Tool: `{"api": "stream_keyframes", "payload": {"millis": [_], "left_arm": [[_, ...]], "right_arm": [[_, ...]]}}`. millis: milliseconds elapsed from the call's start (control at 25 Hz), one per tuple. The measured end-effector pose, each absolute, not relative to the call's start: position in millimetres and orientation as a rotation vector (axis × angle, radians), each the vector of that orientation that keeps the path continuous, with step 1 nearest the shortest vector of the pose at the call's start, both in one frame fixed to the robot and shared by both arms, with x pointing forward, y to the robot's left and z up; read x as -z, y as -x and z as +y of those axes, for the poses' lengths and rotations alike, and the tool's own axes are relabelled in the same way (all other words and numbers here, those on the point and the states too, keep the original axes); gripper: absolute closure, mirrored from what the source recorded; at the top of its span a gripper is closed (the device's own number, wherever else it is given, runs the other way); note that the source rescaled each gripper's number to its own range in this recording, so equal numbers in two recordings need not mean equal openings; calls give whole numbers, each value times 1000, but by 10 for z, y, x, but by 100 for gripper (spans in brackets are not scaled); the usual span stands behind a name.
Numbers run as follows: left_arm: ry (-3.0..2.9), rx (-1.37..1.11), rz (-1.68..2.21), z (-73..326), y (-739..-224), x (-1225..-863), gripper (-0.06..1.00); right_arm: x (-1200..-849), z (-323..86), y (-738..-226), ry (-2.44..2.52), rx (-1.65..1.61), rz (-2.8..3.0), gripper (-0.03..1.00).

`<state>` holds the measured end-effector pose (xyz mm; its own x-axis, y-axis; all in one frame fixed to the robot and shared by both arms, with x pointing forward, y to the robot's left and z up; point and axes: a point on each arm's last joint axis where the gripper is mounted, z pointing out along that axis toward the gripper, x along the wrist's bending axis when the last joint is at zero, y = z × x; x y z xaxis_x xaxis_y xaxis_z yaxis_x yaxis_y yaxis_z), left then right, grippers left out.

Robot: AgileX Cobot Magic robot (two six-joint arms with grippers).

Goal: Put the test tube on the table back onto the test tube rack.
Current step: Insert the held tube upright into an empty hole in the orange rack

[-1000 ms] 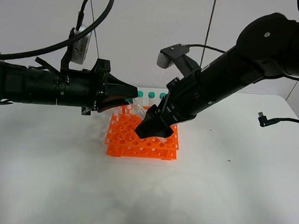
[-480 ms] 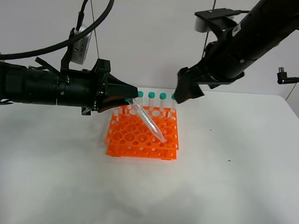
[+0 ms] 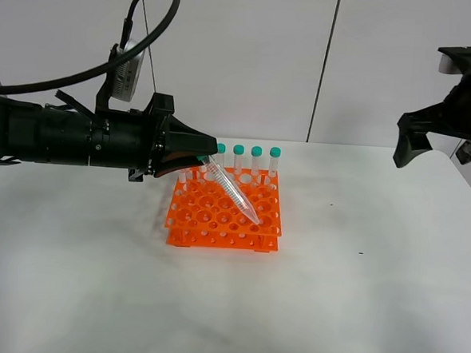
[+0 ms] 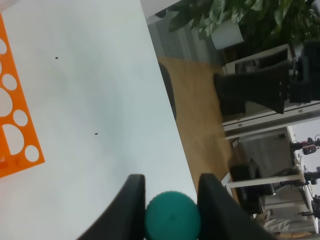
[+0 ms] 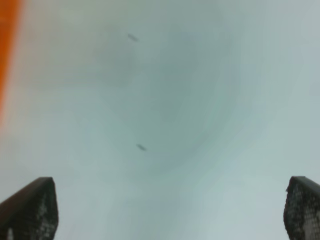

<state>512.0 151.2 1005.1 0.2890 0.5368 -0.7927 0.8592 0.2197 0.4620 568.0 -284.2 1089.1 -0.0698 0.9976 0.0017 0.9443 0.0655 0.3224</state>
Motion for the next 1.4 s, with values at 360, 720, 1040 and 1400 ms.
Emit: {"api": "stream_keyframes", "payload": {"millis": [360, 720, 1040, 1400], "left_arm": [[-1448, 366, 1378, 1512, -5120, -10051, 93], [-1446, 367, 1379, 1512, -5120, -10051, 93], [-1447, 367, 1379, 1512, -5119, -10051, 93], [-1448, 367, 1379, 1512, -5119, -10050, 93]], "right_arm": [[-10856, -2887, -5473, -2034, -277, 2159, -3], [-10749, -2913, -4431, -2032, -262, 2179, -3], [-10331, -2916, -3373, -1927, -476, 2078, -3], [-10489, -2923, -2774, -1660, -835, 1801, -3]]}}
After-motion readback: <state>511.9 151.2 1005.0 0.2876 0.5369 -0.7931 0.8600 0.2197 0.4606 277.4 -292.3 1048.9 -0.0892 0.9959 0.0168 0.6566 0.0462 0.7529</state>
